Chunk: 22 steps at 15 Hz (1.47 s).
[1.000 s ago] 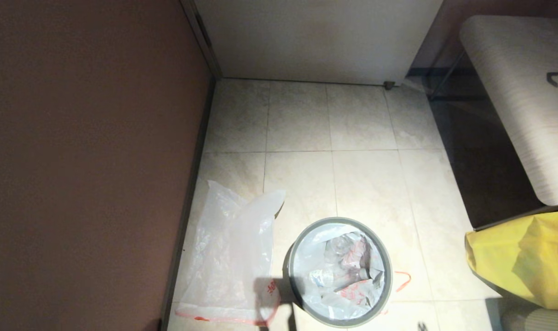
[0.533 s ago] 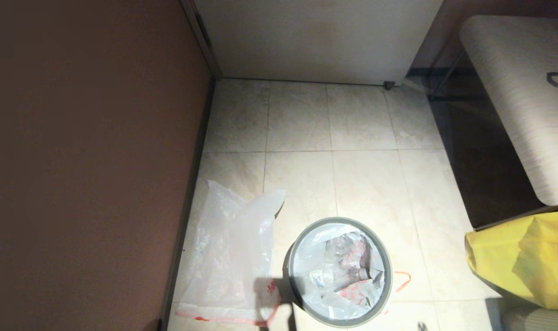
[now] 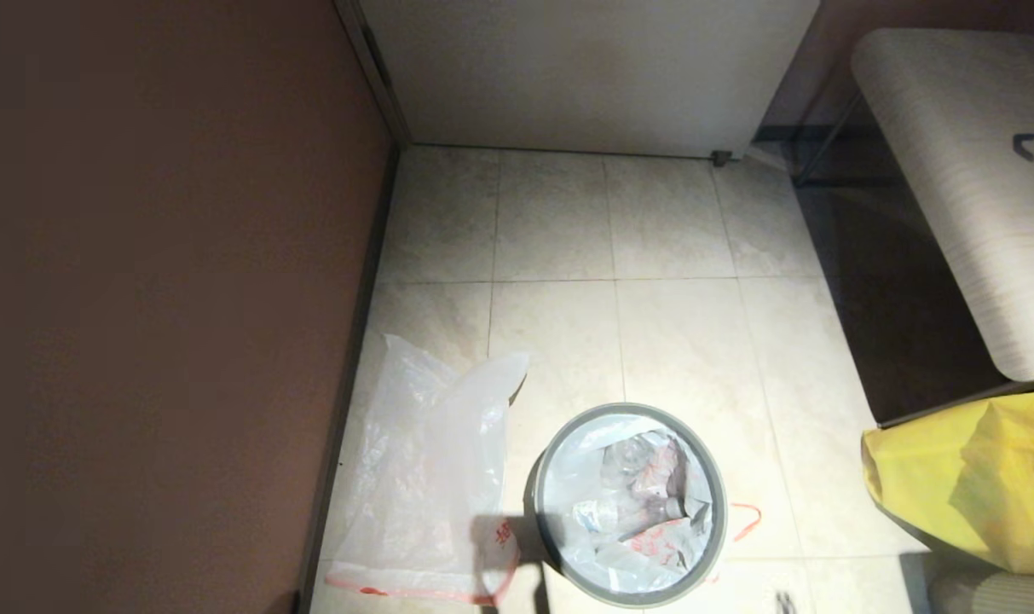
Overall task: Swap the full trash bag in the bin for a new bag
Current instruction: Place the trash can ring on the floor
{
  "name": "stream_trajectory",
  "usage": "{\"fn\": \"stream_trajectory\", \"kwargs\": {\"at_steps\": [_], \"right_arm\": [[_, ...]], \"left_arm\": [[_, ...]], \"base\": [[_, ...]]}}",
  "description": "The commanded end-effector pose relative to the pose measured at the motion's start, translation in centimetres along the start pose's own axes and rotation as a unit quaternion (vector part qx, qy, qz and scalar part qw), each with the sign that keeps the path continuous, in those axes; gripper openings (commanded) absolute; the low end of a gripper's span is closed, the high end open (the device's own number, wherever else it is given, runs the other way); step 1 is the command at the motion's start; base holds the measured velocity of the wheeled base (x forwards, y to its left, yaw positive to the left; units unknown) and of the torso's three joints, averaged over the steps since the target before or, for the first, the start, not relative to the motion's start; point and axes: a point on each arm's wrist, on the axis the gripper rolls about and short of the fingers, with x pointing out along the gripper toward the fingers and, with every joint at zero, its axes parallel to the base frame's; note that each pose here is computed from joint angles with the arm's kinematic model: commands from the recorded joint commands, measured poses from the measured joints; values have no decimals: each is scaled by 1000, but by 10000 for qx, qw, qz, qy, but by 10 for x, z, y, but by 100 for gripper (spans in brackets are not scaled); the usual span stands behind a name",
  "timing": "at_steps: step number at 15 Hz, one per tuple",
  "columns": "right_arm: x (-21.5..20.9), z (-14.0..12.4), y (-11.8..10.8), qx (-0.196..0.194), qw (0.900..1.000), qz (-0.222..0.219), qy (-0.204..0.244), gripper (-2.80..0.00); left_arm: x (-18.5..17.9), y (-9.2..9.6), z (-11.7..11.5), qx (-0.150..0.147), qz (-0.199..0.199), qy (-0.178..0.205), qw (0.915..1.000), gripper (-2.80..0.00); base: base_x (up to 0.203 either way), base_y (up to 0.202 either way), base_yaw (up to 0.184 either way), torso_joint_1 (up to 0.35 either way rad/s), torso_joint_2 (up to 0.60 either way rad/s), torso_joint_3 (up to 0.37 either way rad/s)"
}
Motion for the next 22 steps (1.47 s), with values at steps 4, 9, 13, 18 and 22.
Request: {"fn": "stream_trajectory", "kwargs": {"at_steps": [4,9,13,18,22], "right_arm": [[-8,52,2,-239,9994,-16,-236,-280],[17,110,6,-991,9934,-6,578,-280],[94,126,14,-1175,9699,228,2119,-280],[191,76,35,-1237,9237,343,3610,-280],[225,31,57,-715,8852,770,4533,-280]], "left_arm": [[0,0,0,3,0,-8,10000,-280],[0,0,0,3,0,-8,10000,-280],[0,0,0,3,0,-8,10000,-280],[0,0,0,3,0,-8,10000,-280],[0,0,0,3,0,-8,10000,-280]], "base": [[0,0,0,0,0,0],[0,0,0,0,0,0],[0,0,0,0,0,0],[0,0,0,0,0,0],[0,0,0,0,0,0]]}}
